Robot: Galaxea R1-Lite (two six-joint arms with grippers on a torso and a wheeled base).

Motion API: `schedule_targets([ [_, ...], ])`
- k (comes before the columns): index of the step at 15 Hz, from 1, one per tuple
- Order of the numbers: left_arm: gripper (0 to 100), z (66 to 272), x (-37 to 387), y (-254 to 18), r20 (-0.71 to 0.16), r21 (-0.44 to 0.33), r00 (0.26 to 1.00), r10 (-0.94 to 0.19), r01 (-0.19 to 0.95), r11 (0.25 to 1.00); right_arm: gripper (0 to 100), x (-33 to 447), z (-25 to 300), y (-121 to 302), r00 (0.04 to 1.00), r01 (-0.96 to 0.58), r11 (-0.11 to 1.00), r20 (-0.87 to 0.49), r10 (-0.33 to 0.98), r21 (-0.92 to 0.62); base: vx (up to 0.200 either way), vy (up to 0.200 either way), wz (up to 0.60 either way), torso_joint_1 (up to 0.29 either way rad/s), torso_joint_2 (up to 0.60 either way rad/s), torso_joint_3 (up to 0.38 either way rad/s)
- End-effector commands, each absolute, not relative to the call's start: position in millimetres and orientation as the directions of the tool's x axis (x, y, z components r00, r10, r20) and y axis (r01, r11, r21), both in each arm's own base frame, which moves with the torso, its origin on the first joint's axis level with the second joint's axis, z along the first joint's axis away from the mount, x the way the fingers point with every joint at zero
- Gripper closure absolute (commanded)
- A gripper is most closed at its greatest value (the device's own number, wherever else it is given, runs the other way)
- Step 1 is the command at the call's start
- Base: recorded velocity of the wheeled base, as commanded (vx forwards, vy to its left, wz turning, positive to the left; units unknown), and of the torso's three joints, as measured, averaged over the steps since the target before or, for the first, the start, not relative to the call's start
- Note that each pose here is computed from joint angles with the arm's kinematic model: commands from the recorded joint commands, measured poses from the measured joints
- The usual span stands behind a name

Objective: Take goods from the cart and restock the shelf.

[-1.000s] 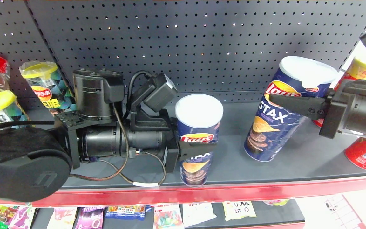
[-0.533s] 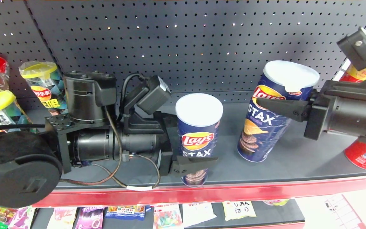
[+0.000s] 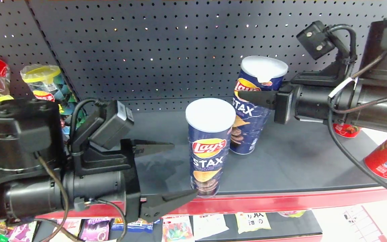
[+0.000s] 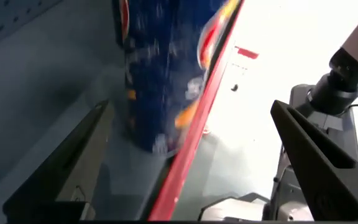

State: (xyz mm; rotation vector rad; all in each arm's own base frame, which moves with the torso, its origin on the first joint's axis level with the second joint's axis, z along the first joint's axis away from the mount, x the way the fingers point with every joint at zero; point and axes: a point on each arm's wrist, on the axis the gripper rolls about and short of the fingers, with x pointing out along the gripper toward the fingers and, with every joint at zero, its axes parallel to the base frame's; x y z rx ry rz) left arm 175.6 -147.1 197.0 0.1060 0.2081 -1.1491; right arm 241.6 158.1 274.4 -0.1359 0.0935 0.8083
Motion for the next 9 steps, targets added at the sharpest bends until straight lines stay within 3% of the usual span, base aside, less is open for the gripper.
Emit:
schedule_targets([
  [1, 0, 197.9, 148.1, -125.4, -0.193, -0.024, 0.434, -0.88, 0.894, 0.447, 100, 269.4, 257.3, 176.9, 0.67, -0.742, 0.666, -0.142, 0.729, -0.08, 0.0, 0.0, 0.0, 0.0, 0.0, 0.0],
  [2, 0, 197.0, 145.0, -122.5, -0.192, -0.03, 0.441, -0.876, 0.89, 0.455, 100, 272.4, 255.9, 178.8, 0.671, -0.741, 0.666, -0.131, 0.73, -0.083, 0.0, 0.0, 0.0, 0.0, 0.0, 0.0],
  [4, 0, 202.4, 136.9, -113.5, -0.166, -0.06, 0.539, -0.826, 0.831, 0.554, 100, 285.3, 246.4, 188.9, 0.668, -0.744, 0.662, -0.1, 0.737, -0.089, 0.0, 0.0, 0.0, 0.0, 0.0, 0.0],
  [9, 0, 202.8, 134.7, -103.2, -0.156, -0.074, 0.594, -0.789, 0.79, 0.609, 100, 287.7, 246.1, 191.1, 0.667, -0.745, 0.662, -0.1, 0.738, -0.086, 0.0, 0.0, 0.0, 0.0, 0.0, 0.0],
])
